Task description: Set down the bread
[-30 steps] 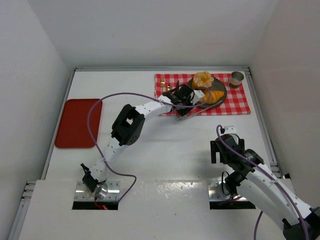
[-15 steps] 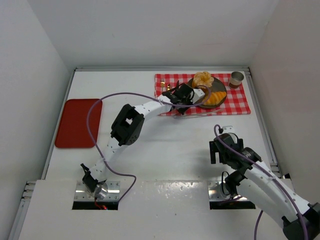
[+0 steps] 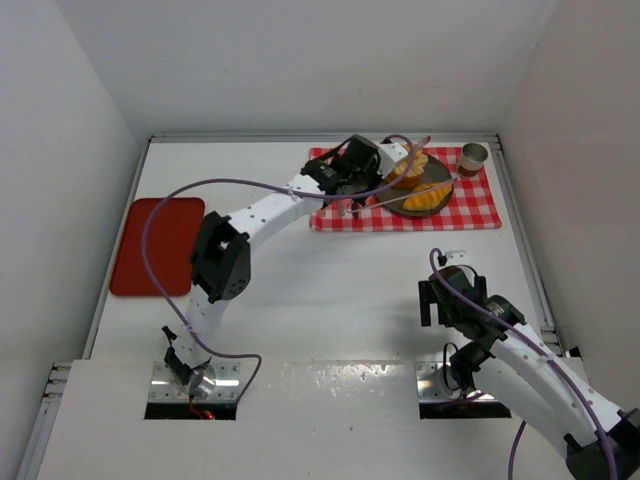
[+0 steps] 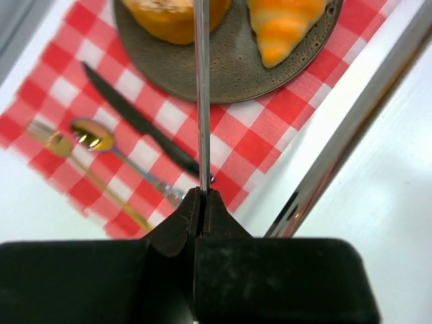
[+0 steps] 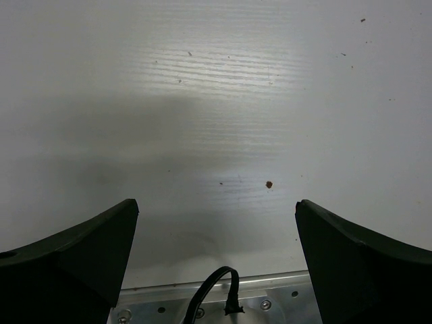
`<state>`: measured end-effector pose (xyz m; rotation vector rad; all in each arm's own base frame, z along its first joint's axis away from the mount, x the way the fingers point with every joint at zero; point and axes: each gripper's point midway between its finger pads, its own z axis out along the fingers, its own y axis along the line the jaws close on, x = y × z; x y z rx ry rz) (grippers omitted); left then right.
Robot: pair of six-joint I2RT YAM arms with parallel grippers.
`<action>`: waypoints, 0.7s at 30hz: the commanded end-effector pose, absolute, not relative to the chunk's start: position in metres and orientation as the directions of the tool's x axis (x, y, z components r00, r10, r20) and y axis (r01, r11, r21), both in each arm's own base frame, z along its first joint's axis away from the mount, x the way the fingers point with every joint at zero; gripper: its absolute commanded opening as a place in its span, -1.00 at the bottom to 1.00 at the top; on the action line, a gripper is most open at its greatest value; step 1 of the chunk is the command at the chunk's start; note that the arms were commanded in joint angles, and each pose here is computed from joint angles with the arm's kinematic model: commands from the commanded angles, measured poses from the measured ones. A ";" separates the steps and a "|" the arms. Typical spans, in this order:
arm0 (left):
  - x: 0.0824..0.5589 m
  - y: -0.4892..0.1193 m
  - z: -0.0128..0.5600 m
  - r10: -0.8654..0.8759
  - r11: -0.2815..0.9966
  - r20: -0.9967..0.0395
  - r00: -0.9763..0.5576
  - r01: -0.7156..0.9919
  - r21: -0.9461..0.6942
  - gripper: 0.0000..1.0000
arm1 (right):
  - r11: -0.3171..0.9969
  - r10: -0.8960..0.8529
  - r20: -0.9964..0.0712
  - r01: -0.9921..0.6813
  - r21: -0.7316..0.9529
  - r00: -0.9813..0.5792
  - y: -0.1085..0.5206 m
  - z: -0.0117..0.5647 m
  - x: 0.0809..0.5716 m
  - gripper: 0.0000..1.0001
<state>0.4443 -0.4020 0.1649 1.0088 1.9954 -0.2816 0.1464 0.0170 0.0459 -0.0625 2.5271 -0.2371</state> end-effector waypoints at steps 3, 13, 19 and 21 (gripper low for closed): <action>0.438 -0.304 0.209 0.427 0.796 -0.790 -0.440 0.597 0.099 -1.00 | 0.991 -0.037 -0.627 0.054 -0.126 -0.779 0.023 0.062 0.157 0.98; 0.411 -0.079 0.086 0.080 0.994 -0.600 -0.796 0.105 -0.007 -1.00 | 0.993 0.003 -0.633 0.077 -0.089 -0.774 0.027 0.056 0.157 0.96; 0.395 -0.058 0.037 0.063 0.998 -0.497 -0.866 0.060 0.021 -1.00 | 0.993 0.018 -0.631 0.090 -0.082 -0.776 0.027 0.058 0.157 0.96; 0.395 -0.052 0.033 0.025 1.000 -0.488 -0.872 0.026 0.005 -0.88 | 0.992 0.019 -0.629 0.093 -0.084 -0.777 0.026 0.057 0.156 0.96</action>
